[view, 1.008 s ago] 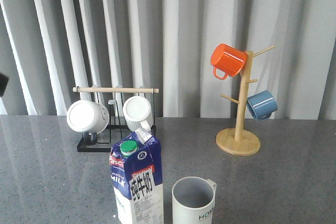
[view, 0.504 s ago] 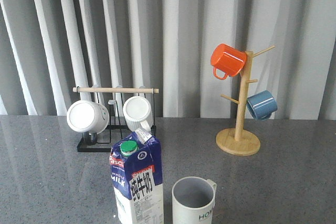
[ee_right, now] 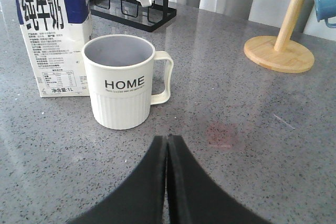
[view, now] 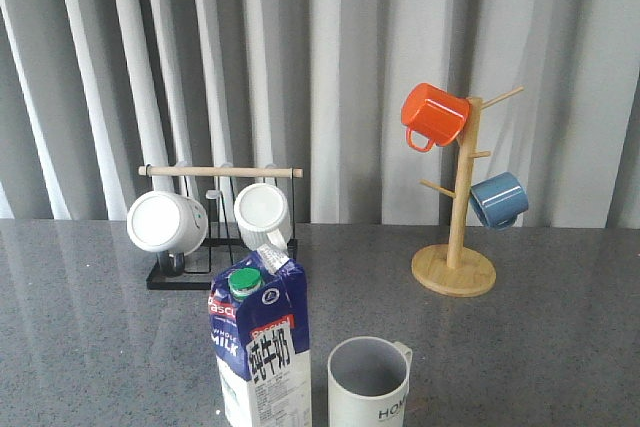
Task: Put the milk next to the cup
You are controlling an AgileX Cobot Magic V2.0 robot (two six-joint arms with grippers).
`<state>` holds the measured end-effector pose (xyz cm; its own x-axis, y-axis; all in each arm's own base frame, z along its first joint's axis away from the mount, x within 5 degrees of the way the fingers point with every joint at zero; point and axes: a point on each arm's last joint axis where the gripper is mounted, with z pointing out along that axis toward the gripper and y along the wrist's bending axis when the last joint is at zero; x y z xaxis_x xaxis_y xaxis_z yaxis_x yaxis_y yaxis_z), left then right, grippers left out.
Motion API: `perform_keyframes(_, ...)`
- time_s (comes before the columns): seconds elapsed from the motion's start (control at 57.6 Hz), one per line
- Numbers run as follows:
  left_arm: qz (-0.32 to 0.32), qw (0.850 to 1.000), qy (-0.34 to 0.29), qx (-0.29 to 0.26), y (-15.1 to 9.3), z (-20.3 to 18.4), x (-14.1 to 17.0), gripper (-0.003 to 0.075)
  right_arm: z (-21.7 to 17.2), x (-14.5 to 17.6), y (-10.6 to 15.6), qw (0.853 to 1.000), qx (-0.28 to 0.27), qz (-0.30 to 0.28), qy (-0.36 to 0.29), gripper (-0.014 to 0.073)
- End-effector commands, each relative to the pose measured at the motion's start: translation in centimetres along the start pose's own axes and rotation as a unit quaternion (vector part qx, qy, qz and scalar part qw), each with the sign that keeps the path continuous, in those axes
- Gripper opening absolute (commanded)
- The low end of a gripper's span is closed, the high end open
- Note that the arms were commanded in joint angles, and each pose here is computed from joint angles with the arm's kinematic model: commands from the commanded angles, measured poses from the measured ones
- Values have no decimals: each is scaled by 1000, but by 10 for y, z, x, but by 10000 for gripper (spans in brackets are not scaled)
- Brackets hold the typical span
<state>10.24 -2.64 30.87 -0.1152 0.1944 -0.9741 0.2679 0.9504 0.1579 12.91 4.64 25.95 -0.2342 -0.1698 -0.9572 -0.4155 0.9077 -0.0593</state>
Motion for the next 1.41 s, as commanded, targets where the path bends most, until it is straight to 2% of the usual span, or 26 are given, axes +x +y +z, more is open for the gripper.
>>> perform_keyframes(0.0,-13,991,-128,-24,-2,-8,20,-7,-1,-9,-3,1000,10,-5,-13,-9)
perform_keyframes(0.156,-80,982,-157,-69,-2,-20,70,-7,-1,-9,-3,1000,10,-5,-13,-9)
perform_keyframes(0.295,-115,972,-176,-106,-2,-31,93,-7,-1,-9,-3,1000,10,-5,-13,-9)
perform_keyframes(0.417,-113,972,-170,-119,-3,-40,97,-7,-1,-9,-3,1000,10,-5,-13,-9)
perform_keyframes(0.591,-104,981,-111,-122,-4,-35,106,-7,-1,-9,-3,1000,10,-5,-13,-9)
perform_keyframes(1.39,-97,982,-110,-123,-4,-35,106,-6,-1,-9,-3,1000,11,-5,-13,-9)
